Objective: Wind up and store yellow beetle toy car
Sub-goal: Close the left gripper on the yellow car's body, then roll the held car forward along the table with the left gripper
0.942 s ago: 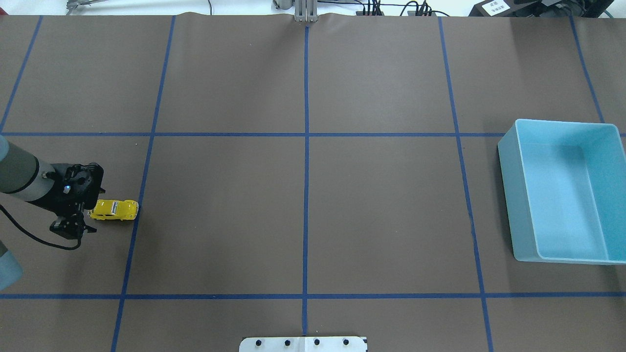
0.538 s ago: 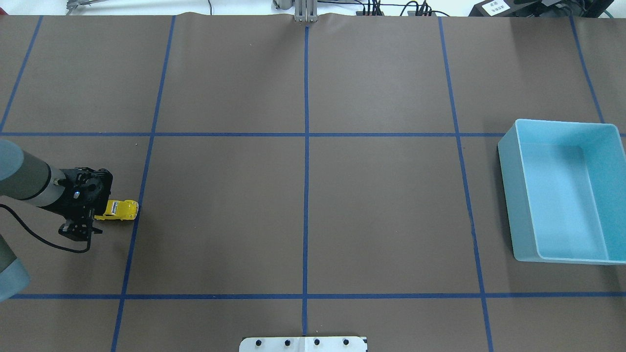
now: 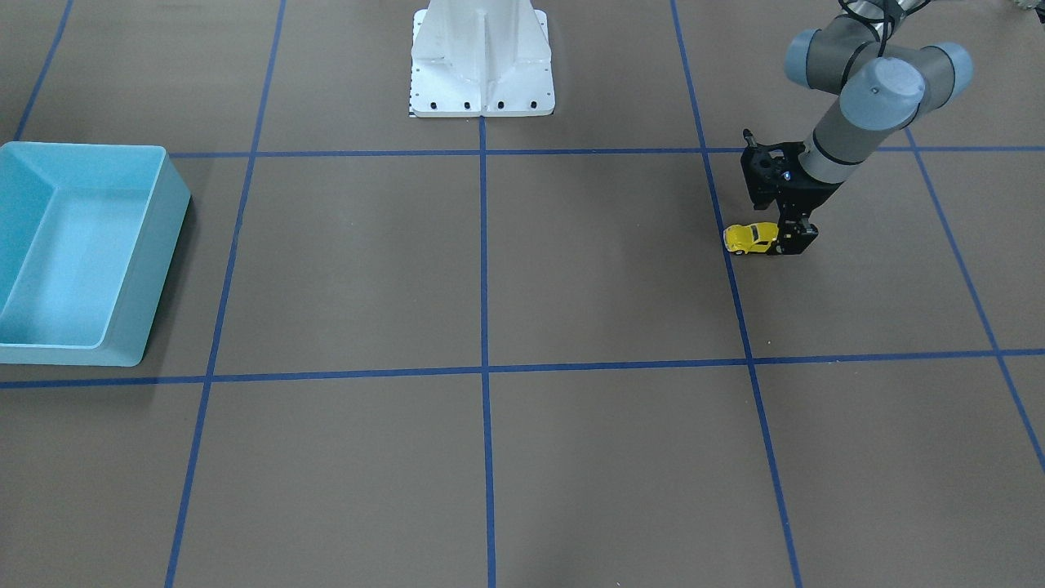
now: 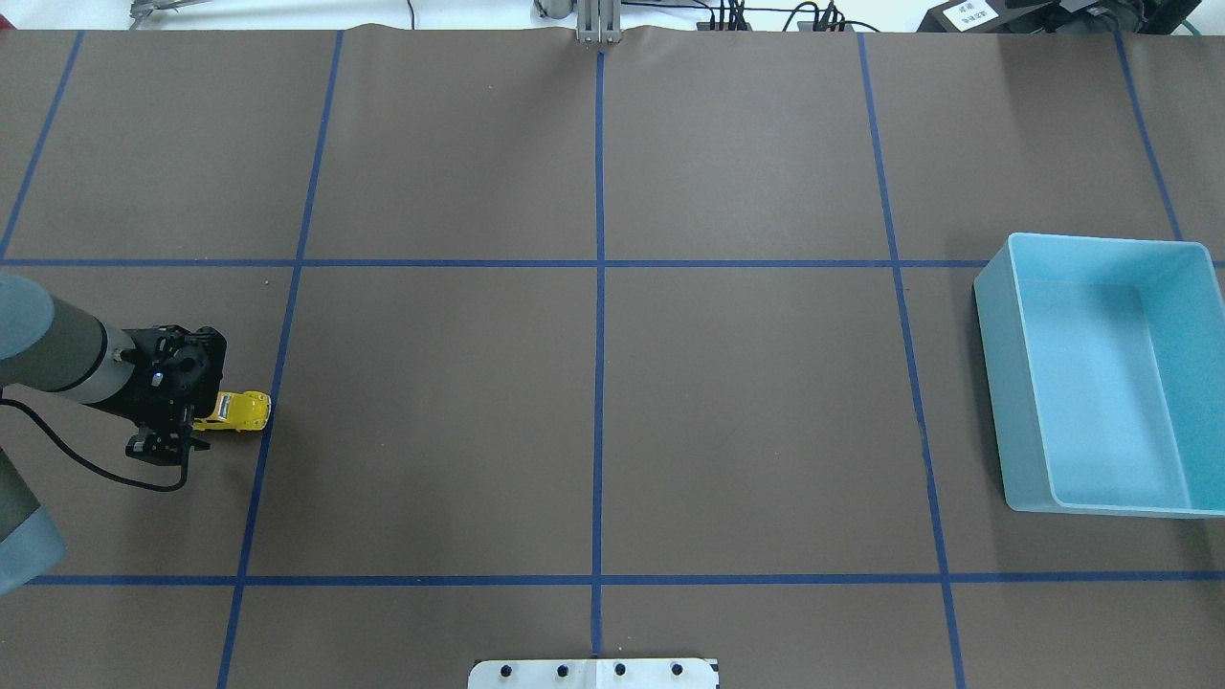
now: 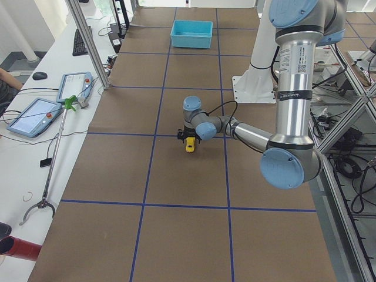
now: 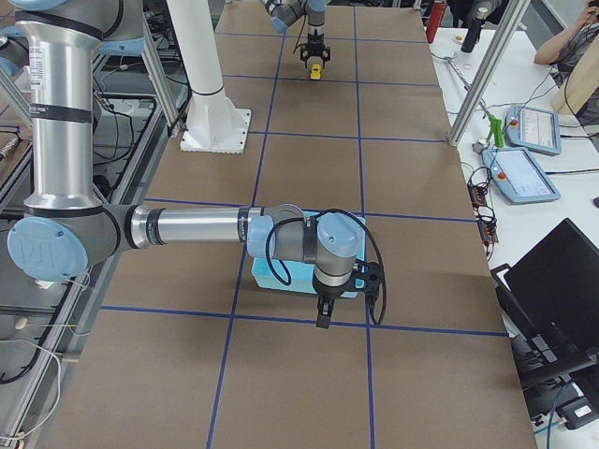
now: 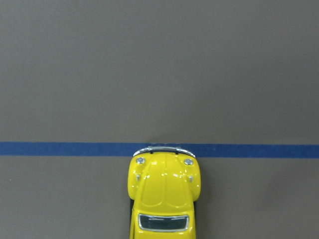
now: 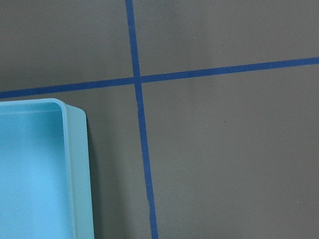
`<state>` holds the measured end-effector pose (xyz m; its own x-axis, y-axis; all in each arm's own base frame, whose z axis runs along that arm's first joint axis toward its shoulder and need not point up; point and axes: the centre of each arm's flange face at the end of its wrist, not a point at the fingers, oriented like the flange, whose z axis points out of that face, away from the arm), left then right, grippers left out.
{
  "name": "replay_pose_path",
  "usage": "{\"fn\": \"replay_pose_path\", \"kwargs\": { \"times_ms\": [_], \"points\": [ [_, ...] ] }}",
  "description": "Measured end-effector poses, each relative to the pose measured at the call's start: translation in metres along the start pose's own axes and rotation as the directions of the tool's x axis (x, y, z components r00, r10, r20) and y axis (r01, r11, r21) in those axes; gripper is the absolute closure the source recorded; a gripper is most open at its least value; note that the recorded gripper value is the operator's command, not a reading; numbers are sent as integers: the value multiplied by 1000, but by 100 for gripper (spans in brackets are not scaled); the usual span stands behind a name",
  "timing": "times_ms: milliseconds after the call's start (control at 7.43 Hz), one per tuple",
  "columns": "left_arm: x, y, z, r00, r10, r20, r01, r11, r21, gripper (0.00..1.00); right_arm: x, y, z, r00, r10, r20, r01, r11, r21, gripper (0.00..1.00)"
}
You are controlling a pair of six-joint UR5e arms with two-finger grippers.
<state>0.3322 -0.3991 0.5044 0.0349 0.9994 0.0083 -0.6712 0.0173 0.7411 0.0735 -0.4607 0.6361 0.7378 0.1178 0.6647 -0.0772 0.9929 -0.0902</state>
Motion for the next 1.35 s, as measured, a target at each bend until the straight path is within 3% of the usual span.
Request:
{"fn": "replay_pose_path", "kwargs": {
  "times_ms": [269,673,1346],
  "points": [
    [2,-2,4,1000,0,7,0,1000,-3,13,0,0,0,1000,0,0,0,1000,0,0],
    [2,-1,7,1000,-1,8,1,1000,-8,26,0,0,0,1000,0,0,0,1000,0,0],
    [1,-3,6,1000,2,22,-2,1000,-5,69,0,0,0,1000,0,0,0,1000,0,0]
  ]
}}
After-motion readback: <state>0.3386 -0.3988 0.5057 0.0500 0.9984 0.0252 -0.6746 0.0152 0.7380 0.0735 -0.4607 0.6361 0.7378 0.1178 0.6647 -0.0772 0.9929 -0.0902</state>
